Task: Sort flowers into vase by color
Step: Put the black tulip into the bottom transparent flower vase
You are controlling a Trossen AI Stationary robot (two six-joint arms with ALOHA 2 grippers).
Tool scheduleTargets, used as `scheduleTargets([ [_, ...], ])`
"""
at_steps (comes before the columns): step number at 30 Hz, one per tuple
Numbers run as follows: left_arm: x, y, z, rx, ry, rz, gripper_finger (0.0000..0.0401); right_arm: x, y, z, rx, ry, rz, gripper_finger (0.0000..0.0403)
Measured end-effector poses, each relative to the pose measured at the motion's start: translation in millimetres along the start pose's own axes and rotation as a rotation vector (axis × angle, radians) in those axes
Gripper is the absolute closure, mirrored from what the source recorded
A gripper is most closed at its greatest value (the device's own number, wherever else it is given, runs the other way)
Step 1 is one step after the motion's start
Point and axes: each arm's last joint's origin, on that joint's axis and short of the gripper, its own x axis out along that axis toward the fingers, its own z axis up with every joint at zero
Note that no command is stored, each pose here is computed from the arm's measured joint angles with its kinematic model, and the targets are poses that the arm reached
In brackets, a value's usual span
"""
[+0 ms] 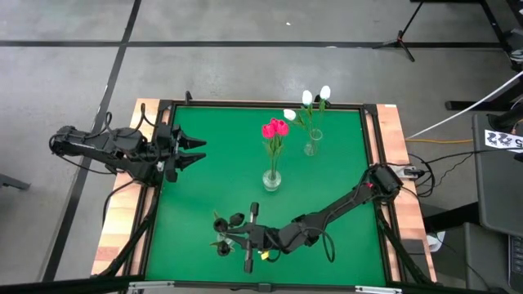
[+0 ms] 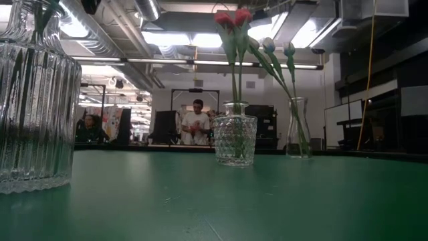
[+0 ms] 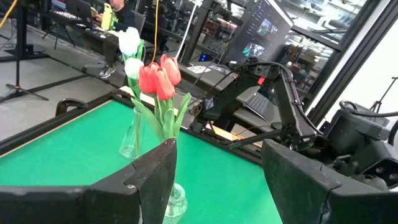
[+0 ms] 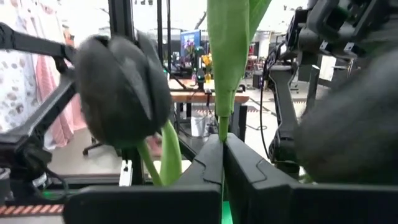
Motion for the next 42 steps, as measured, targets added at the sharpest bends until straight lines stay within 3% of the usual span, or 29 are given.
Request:
scheduleTargets([
  [19,0.1,0.0,0.0,-0.006,0.0,0.001,0.0171,2.5,-4.4,-11.5,-0.014,0.101,0.007,0.0401],
  [32,0.2,0.0,-0.1,0.004,0.0,0.0,0.0171,2.7,-4.1,-12.9,-0.017,0.113,0.034,0.0368],
  [42,0.2,0.0,-0.1,0.004,0.0,0.001,0.0171,2.6,-4.1,-13.2,-0.018,0.117,0.036,0.0311],
])
